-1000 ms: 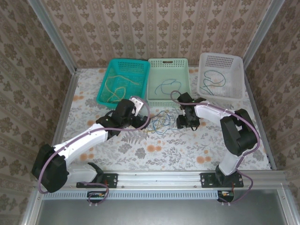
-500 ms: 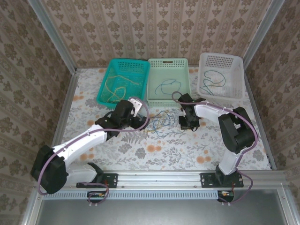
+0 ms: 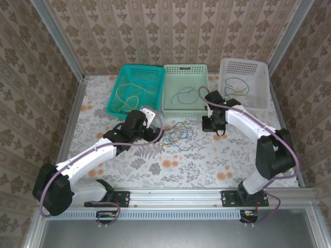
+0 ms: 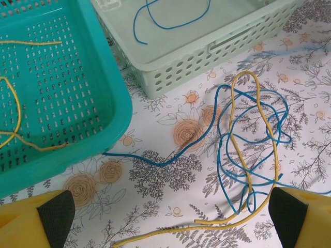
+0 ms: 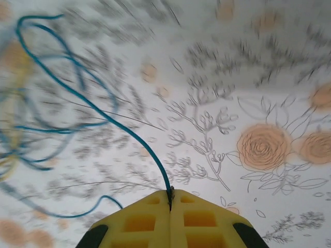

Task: Untangle the cables

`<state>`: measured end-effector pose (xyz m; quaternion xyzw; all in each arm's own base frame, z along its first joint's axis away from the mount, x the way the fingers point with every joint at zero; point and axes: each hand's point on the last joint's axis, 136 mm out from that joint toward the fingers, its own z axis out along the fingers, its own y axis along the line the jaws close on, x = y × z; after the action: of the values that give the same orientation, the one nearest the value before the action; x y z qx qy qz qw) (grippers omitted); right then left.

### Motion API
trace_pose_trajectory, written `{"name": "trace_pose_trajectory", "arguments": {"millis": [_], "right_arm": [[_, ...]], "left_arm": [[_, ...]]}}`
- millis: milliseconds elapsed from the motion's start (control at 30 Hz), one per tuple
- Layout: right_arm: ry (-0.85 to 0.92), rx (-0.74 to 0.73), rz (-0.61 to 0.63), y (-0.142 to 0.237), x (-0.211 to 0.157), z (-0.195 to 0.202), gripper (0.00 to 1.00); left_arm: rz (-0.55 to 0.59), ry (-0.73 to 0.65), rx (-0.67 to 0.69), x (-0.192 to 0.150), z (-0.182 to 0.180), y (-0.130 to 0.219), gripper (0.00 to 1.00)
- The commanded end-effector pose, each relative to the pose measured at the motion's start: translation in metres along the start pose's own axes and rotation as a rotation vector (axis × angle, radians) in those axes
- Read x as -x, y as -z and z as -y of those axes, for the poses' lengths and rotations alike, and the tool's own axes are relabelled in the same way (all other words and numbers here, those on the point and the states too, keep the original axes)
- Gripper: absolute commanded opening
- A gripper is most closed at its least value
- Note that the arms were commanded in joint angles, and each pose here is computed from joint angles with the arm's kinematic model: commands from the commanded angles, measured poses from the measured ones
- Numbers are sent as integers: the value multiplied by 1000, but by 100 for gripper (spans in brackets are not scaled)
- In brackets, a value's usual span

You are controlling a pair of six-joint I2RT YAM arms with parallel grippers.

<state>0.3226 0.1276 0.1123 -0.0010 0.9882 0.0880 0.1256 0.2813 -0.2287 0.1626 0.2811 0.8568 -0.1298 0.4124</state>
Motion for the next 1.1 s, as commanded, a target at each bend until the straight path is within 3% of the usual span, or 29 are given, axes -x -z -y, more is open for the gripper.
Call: {"name": "trace_pose_trajectory", "arguments": {"millis": [0, 333, 567, 800, 900, 1067], "right_arm": [[55, 33, 50, 51, 8, -10, 0], [14, 252, 299, 150, 83, -22, 0], [-126, 649, 473, 205, 153, -43, 0], [-225, 884, 577, 244, 199, -45, 0], [-238, 973, 607, 262, 206, -50, 0], [-207, 991, 636, 294, 197, -59, 0]], "left_arm": [[23, 11, 19, 3, -6, 3, 100], [49, 55, 104, 5, -25, 11, 100], [33, 61, 106, 0, -27, 12, 100], [32, 71, 106, -2, -29, 11, 100], [31, 75, 101, -3, -29, 11, 100], [47, 45, 25, 1, -16, 9, 100]]}}
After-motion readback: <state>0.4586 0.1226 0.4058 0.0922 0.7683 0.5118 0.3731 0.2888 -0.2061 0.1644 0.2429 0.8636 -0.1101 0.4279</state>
